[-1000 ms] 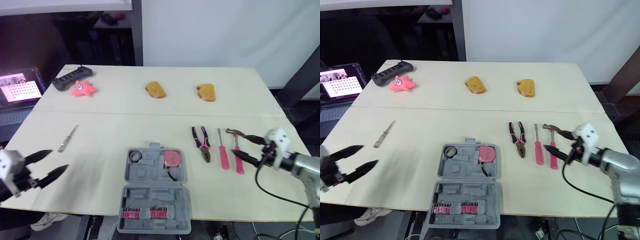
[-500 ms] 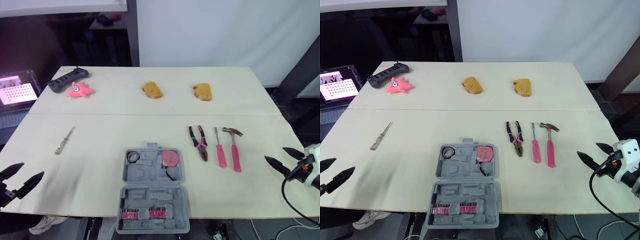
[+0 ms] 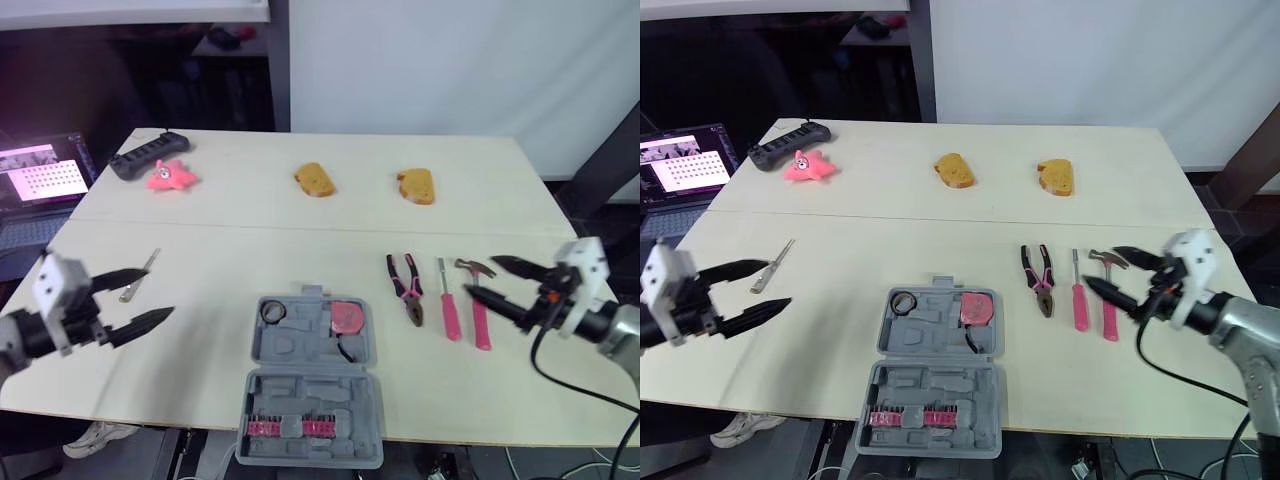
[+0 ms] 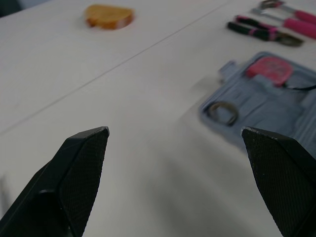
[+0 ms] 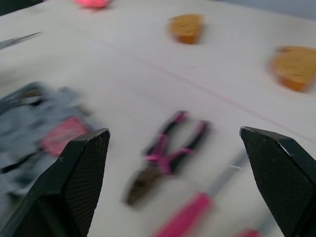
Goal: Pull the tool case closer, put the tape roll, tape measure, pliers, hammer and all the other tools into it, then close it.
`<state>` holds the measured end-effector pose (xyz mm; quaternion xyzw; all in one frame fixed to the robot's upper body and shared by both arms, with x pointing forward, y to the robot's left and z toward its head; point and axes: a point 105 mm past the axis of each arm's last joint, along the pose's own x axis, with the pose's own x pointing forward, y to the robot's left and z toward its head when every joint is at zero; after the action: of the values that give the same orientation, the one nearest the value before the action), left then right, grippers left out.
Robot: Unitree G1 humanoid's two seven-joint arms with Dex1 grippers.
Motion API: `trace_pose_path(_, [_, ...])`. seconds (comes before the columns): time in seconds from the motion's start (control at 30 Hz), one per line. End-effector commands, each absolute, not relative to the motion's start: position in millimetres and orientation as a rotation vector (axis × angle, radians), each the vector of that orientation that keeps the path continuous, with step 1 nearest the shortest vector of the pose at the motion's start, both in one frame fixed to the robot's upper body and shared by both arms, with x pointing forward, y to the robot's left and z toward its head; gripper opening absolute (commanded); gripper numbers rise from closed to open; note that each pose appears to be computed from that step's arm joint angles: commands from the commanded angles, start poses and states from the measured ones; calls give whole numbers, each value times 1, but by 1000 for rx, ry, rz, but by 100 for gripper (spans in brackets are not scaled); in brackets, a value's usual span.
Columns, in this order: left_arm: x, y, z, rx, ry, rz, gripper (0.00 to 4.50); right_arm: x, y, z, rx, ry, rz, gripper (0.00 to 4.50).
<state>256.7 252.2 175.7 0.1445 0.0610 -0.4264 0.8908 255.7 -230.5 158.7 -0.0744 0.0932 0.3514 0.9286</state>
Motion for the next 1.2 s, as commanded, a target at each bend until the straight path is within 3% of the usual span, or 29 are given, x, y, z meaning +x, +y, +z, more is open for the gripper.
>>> trace_pose_path(0.03, [255, 220, 184, 315, 142, -1038, 450, 244, -211, 164, -150, 184, 708, 446])
trace_pose_path(0.2, [256, 193, 191, 331, 141, -1184, 450, 236, -194, 156, -155, 209, 642, 446])
trace_pose_path(0.43, [236, 164, 191, 410, 195, -1402, 450, 267, -184, 121, -116, 289, 454, 446])
trace_pose_path(0.73, [236, 155, 204, 475, 139, -1372, 450, 300, -187, 75, -120, 346, 258, 446])
trace_pose_path(1.07, [240, 153, 212, 474, 82, -1293, 450, 311, -185, 36, -36, 386, 217, 446])
trace_pose_path(1.17, [239, 152, 209, 463, 80, -1283, 450, 311, -180, 34, -36, 382, 220, 368])
trace_pose_path(1.2, [238, 152, 209, 462, 79, -1279, 450, 310, -180, 34, -35, 381, 219, 319])
